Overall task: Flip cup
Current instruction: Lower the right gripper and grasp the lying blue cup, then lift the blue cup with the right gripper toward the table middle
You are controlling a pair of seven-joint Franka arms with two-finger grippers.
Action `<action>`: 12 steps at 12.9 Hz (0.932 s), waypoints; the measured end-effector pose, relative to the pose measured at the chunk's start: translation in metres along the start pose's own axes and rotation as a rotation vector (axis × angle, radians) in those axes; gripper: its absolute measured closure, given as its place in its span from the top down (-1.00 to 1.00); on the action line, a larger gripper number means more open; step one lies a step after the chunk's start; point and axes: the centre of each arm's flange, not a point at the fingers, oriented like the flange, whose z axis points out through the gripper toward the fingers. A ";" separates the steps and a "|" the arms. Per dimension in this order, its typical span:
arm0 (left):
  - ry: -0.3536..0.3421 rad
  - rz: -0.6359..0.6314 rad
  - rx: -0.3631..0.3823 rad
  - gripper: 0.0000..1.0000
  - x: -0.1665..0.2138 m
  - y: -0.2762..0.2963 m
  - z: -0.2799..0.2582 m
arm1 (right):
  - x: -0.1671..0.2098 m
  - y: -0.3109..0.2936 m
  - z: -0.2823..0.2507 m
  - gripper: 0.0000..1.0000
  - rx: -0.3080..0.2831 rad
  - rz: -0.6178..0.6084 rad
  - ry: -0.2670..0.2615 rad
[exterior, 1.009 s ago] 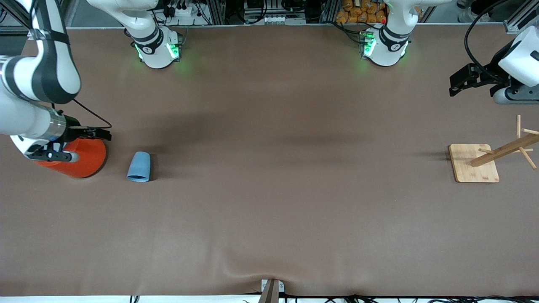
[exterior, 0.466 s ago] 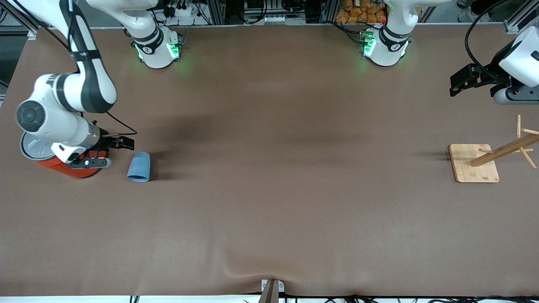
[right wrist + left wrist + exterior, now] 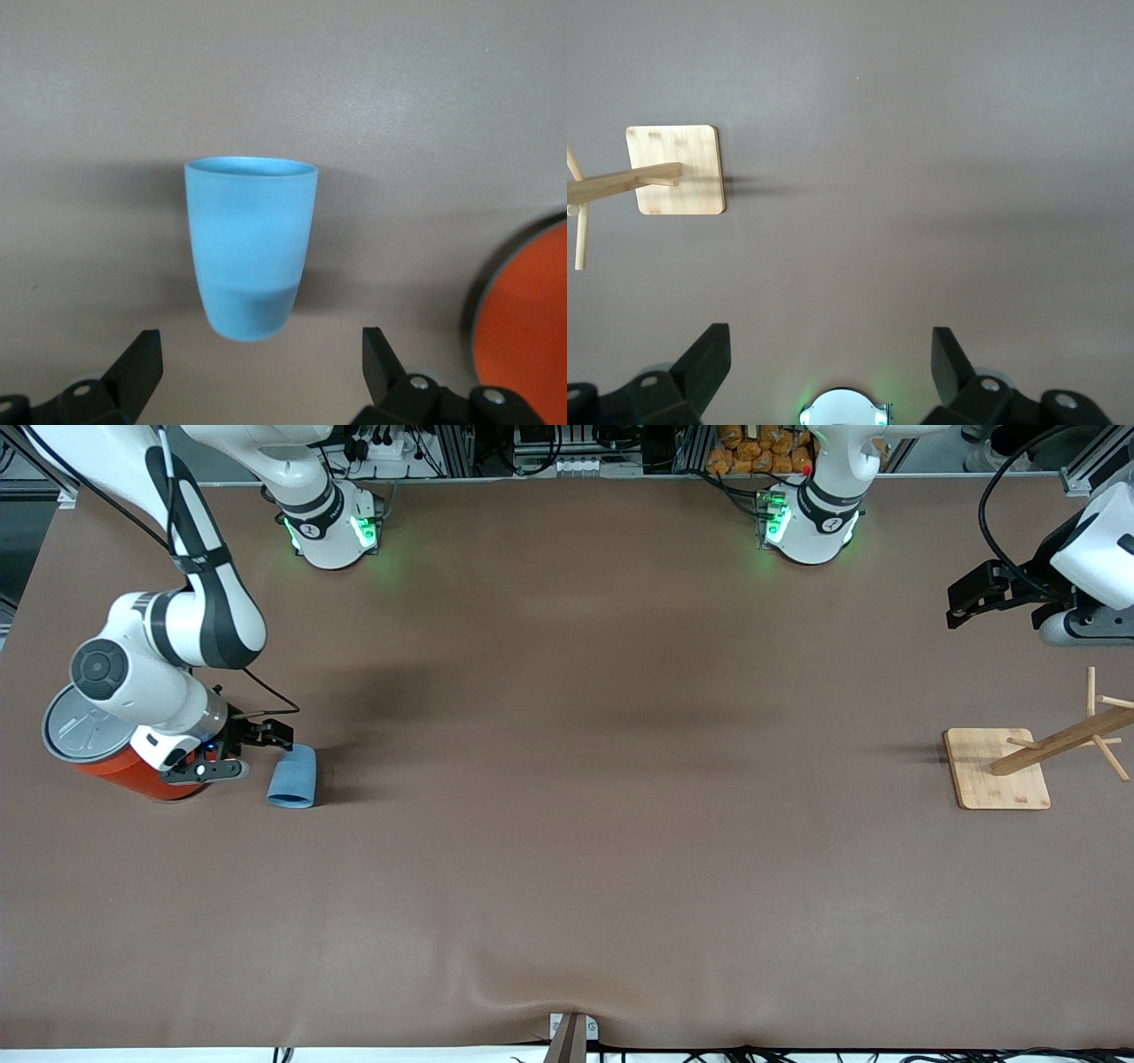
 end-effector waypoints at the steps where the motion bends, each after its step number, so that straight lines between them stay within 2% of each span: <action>1: -0.001 0.000 0.000 1.00 0.000 0.000 0.000 | -0.001 0.000 0.011 1.00 -0.001 0.000 0.001; 5: -0.001 -0.002 0.000 1.00 0.000 -0.001 0.000 | 0.001 0.000 0.045 1.00 -0.005 -0.002 0.004; 9: -0.001 -0.004 0.000 1.00 0.000 -0.002 0.001 | 0.006 -0.008 0.059 0.99 -0.007 -0.015 0.033; 10: -0.001 -0.005 0.000 1.00 0.000 -0.003 0.001 | 0.006 -0.009 0.063 0.86 -0.007 -0.017 0.036; 11: -0.001 -0.006 0.000 1.00 0.000 -0.003 0.001 | 0.006 -0.009 0.065 0.61 -0.007 -0.017 0.035; 12: -0.001 -0.007 -0.001 1.00 0.001 -0.004 0.001 | 0.007 -0.010 0.062 0.51 -0.007 -0.018 0.041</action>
